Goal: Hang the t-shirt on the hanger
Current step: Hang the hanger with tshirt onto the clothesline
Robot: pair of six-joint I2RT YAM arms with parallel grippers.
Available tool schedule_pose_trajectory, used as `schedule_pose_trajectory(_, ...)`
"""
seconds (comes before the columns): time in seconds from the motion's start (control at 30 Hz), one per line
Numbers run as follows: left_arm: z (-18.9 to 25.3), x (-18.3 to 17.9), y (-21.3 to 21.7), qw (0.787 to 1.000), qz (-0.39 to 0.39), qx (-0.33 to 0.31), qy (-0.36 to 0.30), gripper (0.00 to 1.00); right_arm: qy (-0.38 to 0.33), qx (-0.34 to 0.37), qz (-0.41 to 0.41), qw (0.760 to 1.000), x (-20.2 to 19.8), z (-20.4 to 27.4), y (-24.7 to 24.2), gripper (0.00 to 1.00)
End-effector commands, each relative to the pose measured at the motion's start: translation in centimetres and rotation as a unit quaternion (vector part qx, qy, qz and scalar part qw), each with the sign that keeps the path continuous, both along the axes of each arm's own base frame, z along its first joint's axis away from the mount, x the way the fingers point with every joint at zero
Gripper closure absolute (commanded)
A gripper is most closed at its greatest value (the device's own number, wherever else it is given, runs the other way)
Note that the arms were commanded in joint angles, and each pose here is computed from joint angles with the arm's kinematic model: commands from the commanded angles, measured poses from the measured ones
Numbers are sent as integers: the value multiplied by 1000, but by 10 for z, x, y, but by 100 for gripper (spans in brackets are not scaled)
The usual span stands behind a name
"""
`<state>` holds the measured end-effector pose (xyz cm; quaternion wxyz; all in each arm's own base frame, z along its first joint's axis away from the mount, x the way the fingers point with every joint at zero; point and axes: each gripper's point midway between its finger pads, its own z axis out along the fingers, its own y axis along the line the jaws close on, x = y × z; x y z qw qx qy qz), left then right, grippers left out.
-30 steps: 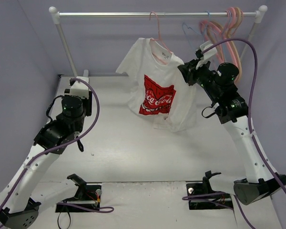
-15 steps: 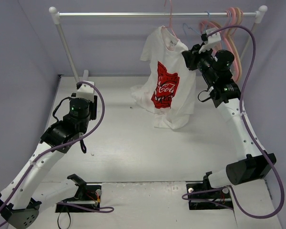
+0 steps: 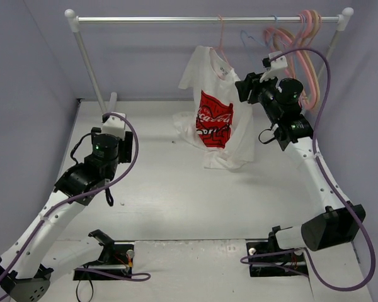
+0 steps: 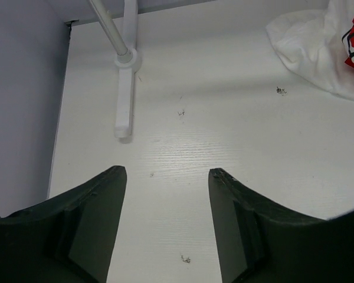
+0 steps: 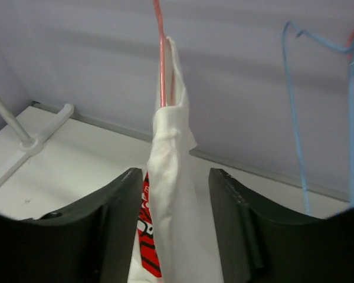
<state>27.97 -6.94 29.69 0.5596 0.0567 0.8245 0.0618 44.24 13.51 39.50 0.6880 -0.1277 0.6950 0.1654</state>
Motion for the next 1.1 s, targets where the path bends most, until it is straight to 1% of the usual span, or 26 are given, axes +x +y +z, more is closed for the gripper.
schedule_pose_trajectory(0.0,28,-2,6,999,12,-25,-40,42,-114,3,-39,993,-31,78,-24,48)
schedule_pose_trajectory(0.03,28,-3,7,999,13,-22,-39,40,-112,-3,-44,993,-33,76,-26,35)
schedule_pose_trajectory(0.1,27,-4,9,999,15,-18,-34,37,-101,-11,-50,994,-44,73,-31,25)
schedule_pose_trajectory(0.13,25,-5,9,999,16,-16,-32,34,-90,-14,-54,994,-48,68,-33,20)
schedule_pose_trajectory(0.2,20,-7,10,999,14,-13,-25,33,-92,-15,-60,994,-66,68,-39,16)
schedule_pose_trajectory(0.23,17,-8,9,1000,9,-12,-22,32,-80,-19,-62,995,-72,61,-42,12)
schedule_pose_trajectory(0.27,17,-11,10,1000,6,-16,-24,32,-88,-17,-66,994,-86,67,-46,11)
schedule_pose_trajectory(0.33,9,-15,11,1000,6,-19,-18,28,-61,-19,-73,995,-98,44,-51,6)
schedule_pose_trajectory(0.37,9,-18,12,1000,7,-23,-20,25,-72,-14,-77,994,-115,49,-56,3)
schedule_pose_trajectory(0.4,6,-21,15,1000,10,-22,-15,24,-52,-18,-84,995,-119,27,-59,1)
schedule_pose_trajectory(0.43,0,-24,16,1000,13,-22,-8,23,-40,-18,-90,995,-125,16,-63,0)
schedule_pose_trajectory(0.47,-1,-27,19,1000,17,-22,-9,21,-53,-4,-96,994,-144,20,-68,0)
schedule_pose_trajectory(0.5,-7,-30,21,1000,19,-18,1,21,-33,-6,-109,994,-146,-5,-73,0)
schedule_pose_trajectory(0.53,-16,-33,22,1000,16,-14,11,21,-30,-5,-120,992,-153,-12,-78,0)
schedule_pose_trajectory(0.57,-20,-37,20,1000,7,-20,16,20,-37,28,-134,990,-169,-8,-85,0)
schedule_pose_trajectory(0.6,-26,-41,19,999,6,-24,27,20,-36,35,-142,989,-174,-11,-88,0)
schedule_pose_trajectory(0.63,-35,-44,18,999,2,-26,37,20,-17,26,-143,989,-185,-24,-91,0)
schedule_pose_trajectory(0.77,-57,-58,18,997,-6,-45,57,20,2,1,-158,987,-208,-37,-102,0)
schedule_pose_trajectory(0.9,-78,-66,21,997,-2,-54,63,20,-2,30,-136,990,-229,-44,-95,0)
schedule_pose_trajectory(0.97,-88,-68,23,997,0,-58,56,20,-7,36,-134,990,-235,-49,-96,0)
schedule_pose_trajectory(1.07,-87,-70,28,997,10,-72,34,20,-23,42,-136,990,-244,-49,-99,0)
